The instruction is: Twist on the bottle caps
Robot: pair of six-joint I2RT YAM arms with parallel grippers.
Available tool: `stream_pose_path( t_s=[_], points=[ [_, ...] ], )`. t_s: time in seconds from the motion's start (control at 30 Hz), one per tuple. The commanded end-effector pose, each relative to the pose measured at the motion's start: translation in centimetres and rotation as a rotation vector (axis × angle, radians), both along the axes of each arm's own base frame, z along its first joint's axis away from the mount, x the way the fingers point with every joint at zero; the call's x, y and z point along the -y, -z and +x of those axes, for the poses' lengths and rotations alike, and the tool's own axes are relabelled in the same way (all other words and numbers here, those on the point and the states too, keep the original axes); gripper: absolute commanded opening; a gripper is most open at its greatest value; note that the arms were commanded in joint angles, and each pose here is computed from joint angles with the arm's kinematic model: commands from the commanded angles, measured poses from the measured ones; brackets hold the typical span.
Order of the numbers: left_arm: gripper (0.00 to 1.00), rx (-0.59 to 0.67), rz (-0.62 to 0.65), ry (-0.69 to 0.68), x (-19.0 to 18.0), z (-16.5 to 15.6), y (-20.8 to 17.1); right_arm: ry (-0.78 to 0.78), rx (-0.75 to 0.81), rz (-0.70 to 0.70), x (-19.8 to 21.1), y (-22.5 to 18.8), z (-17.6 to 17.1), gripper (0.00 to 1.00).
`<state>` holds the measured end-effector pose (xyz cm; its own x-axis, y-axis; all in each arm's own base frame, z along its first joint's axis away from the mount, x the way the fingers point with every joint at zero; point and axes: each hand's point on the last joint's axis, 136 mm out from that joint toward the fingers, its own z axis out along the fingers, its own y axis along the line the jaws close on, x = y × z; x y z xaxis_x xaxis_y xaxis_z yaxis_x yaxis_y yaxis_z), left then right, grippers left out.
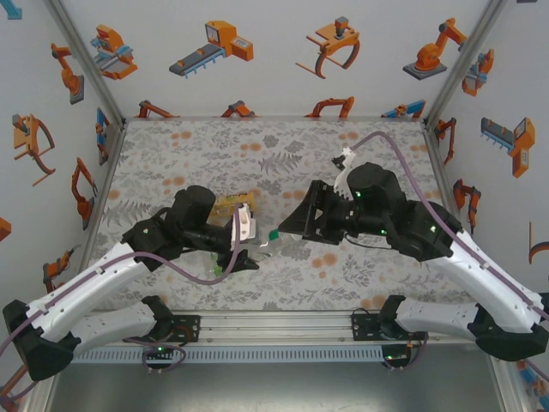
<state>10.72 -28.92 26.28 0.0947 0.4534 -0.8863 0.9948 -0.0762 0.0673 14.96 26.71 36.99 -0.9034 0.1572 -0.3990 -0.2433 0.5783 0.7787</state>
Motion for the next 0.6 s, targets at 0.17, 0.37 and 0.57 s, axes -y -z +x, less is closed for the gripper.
stream_pose_path(
  t_s=[0.17, 0.37, 0.57],
  points=[
    [0.00, -0.004, -0.060, 0.055, -0.3, -1.5, -2.0, -0.305, 0.566, -0.077, 0.8, -5.0, -1.8, 0.67],
    [0.00, -0.045, -0.052, 0.094, -0.6, -2.7, -1.9, -0.593, 0.828, -0.087, -0.2, -6.1, -4.7, 0.66],
    [0.00, -0.067, -0.043, 0.109, -0.8, -3.3, -2.0, -0.886, 1.107, -0.039, -1.0, -6.5, -8.0, 0.65]
  ],
)
